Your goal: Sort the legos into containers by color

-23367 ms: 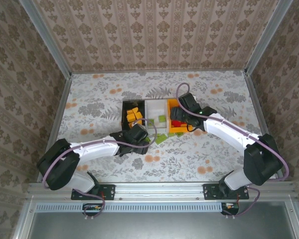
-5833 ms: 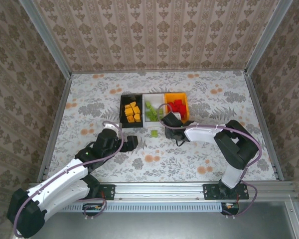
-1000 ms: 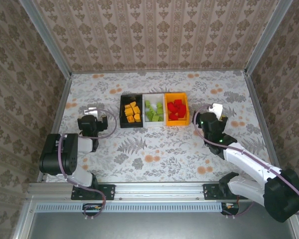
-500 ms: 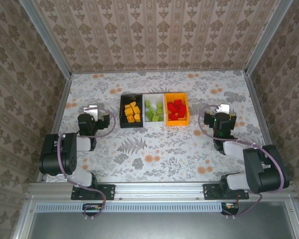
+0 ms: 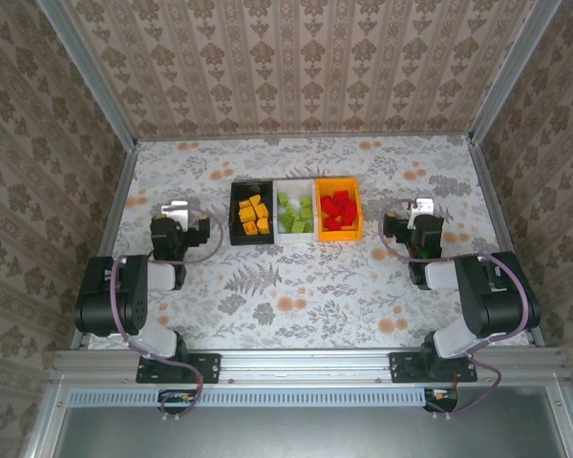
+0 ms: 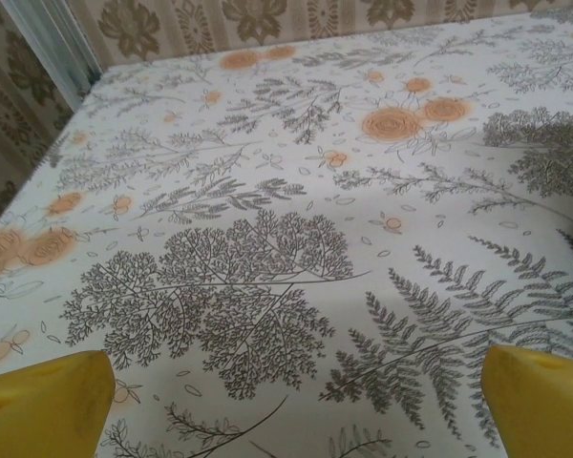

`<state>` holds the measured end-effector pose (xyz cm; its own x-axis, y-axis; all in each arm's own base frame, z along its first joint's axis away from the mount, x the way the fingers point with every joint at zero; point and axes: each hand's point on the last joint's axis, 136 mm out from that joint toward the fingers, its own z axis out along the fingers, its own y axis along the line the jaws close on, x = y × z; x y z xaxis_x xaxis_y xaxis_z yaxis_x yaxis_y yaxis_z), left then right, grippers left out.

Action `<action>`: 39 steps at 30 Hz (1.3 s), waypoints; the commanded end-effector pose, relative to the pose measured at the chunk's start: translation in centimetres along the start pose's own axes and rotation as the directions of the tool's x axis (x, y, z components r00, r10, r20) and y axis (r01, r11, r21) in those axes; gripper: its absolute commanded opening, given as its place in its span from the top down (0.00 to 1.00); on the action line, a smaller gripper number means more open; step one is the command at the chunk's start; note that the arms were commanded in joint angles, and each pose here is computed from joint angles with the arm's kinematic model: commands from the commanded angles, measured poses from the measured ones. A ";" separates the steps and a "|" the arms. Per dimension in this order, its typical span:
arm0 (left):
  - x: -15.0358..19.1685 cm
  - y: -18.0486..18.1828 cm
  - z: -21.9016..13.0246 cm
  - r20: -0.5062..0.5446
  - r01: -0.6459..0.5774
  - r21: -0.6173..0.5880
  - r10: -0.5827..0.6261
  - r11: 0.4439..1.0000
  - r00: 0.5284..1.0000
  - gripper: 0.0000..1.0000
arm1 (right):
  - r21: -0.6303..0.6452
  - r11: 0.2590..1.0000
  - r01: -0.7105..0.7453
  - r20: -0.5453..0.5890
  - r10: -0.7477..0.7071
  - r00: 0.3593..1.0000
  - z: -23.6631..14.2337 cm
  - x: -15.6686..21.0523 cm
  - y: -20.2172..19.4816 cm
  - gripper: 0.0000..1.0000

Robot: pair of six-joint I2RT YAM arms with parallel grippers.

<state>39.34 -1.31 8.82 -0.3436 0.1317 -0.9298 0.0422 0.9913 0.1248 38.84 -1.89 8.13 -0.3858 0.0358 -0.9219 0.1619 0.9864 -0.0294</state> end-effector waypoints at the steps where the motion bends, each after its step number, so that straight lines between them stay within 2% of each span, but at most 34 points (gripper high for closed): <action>1: -0.8 1.0 -0.3 0.031 -0.021 -0.101 0.025 0.995 0.999 0.00 | -0.019 1.000 -0.005 0.062 0.006 0.998 0.0 -1.9 0.5 0.00; 3: -0.7 1.9 0.0 0.011 0.010 -0.125 -0.009 0.992 1.000 0.00 | -0.017 1.000 -0.005 0.064 0.006 0.998 0.0 -2.0 0.5 0.00; 13: -0.6 1.9 0.2 0.002 0.033 -0.072 -0.033 0.997 0.999 0.00 | -0.017 1.000 -0.004 0.062 0.005 0.998 0.0 -1.9 0.5 0.00; 19: -0.8 1.8 -0.4 0.032 -0.008 -0.153 0.013 0.988 0.999 0.00 | -0.019 1.000 -0.004 0.063 0.006 0.998 0.0 -2.0 0.5 0.00; 20: -0.8 1.6 -0.3 0.029 -0.008 -0.136 0.012 0.991 1.000 0.00 | -0.018 1.000 -0.004 0.062 0.005 0.998 0.1 -2.0 0.5 0.00; 22: -0.9 -0.6 0.0 0.026 -0.031 0.056 0.029 0.998 0.999 0.00 | -0.019 1.000 -0.004 0.062 0.005 0.998 0.0 -2.0 0.5 0.00; 24: -0.9 -0.4 0.1 0.025 0.007 0.112 -0.010 0.994 1.000 0.00 | -0.019 1.000 -0.004 0.062 0.006 0.998 0.1 -2.0 0.5 0.00; 25: -0.8 -0.2 0.2 0.017 0.016 0.105 -0.018 0.994 1.000 0.00 | -0.018 1.000 -0.005 0.062 0.006 0.998 0.0 -2.0 0.5 0.00; 27: -0.7 1.3 0.3 -0.001 0.022 -0.033 -0.022 0.999 1.000 0.00 | -0.019 1.000 -0.004 0.063 0.006 0.998 0.0 -2.0 0.5 0.00; 29: -0.8 2.3 -0.7 0.042 -0.001 -0.195 0.010 0.981 0.999 0.00 | -0.018 1.000 -0.004 0.063 0.006 0.998 0.0 -2.0 0.5 0.00; 31: -1.2 1.6 -1.6 0.097 -0.029 -0.201 0.049 0.979 0.994 0.00 | -0.018 1.000 -0.005 0.063 0.006 0.998 0.0 -2.0 0.5 0.00; 34: -1.1 1.4 -1.6 0.096 -0.031 -0.194 0.050 0.980 0.994 0.00 | -0.019 1.000 -0.005 0.064 0.006 0.998 0.0 -2.1 0.5 0.00; 35: -1.2 1.4 -1.5 0.095 -0.033 -0.190 0.052 0.981 0.994 0.00 | -0.019 1.000 -0.005 0.063 0.006 0.998 0.0 -2.0 0.5 0.00; 36: -1.0 0.8 -1.0 0.073 -0.046 -0.133 0.056 0.990 0.996 0.00 | -0.019 1.000 -0.004 0.063 0.006 0.998 0.0 -2.0 0.5 0.00; 38: -0.8 -1.2 -0.6 0.053 -0.051 0.068 0.048 0.996 0.997 0.00 | -0.018 1.000 -0.004 0.062 0.006 0.998 0.0 -2.0 0.5 0.00; 39: -1.1 -1.1 -0.7 0.076 -0.058 0.059 0.053 0.997 0.996 0.00 | -0.019 1.000 -0.004 0.063 0.006 0.998 0.0 -2.0 0.5 0.00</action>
<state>38.50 -1.01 9.03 -0.3087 0.1664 -0.9365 -0.0039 0.9843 0.1762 38.94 -1.87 8.37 -0.3756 0.0361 -0.9261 0.1619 0.9864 -0.0272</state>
